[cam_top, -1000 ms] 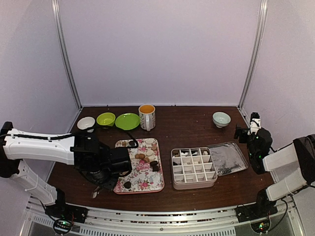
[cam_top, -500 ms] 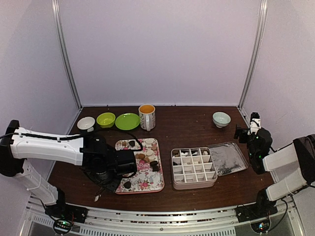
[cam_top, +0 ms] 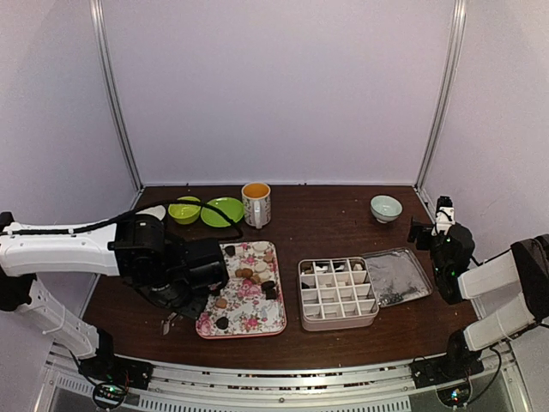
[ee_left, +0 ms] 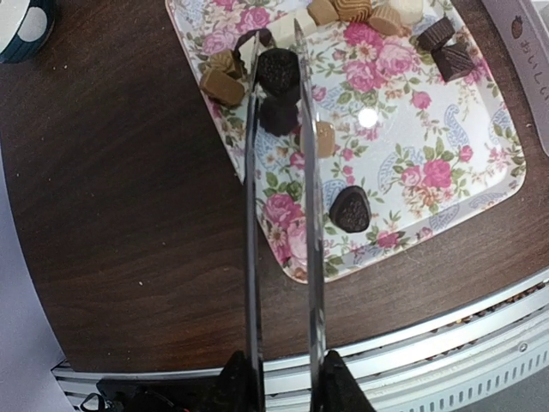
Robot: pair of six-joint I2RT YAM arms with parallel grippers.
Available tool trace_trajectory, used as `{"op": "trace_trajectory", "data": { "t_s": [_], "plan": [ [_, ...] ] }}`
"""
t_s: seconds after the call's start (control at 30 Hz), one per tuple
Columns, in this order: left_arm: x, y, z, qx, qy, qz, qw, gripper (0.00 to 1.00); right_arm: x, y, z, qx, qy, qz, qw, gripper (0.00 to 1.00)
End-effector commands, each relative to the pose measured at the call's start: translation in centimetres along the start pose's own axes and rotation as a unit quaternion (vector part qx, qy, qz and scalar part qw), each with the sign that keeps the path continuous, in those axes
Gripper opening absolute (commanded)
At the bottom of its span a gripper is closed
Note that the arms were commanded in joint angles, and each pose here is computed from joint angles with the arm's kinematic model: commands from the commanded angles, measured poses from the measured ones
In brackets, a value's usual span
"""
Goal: Pack the chocolate
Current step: Pick up the fake chocolate from the plate, then place the fake chocolate in the empty pocket of the box.
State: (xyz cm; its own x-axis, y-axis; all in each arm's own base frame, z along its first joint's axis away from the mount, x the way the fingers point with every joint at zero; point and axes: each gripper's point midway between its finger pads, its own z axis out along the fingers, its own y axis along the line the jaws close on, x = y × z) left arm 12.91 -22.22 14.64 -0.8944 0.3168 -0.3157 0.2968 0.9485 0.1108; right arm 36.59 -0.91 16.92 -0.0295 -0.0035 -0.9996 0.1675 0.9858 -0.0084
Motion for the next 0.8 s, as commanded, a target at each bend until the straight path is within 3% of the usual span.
{"op": "trace_trajectory", "data": {
  "t_s": [0.0, 0.37, 0.53, 0.77],
  "plan": [
    [-2.4, -1.0, -2.1, 0.041, -0.056, -0.009, 0.998, 0.25, -0.4, -0.1, 0.3, 0.004, -0.005, 0.002, 1.0, 1.0],
    [-5.9, -7.4, -4.0, 0.162, -0.122, 0.032, 0.979, 0.25, -0.5, -0.2, 0.3, 0.004, -0.005, 0.002, 1.0, 1.0],
    [-6.4, -12.6, -5.0, 0.26, -0.127, 0.079, 0.954, 0.25, -0.4, -0.1, 0.3, 0.003, -0.005, 0.002, 1.0, 1.0],
    [-6.5, -14.8, -4.3, 0.265, -0.115, 0.106, 0.951, 0.25, -0.5, -0.2, 0.3, 0.004, -0.005, 0.002, 1.0, 1.0]
  ]
}}
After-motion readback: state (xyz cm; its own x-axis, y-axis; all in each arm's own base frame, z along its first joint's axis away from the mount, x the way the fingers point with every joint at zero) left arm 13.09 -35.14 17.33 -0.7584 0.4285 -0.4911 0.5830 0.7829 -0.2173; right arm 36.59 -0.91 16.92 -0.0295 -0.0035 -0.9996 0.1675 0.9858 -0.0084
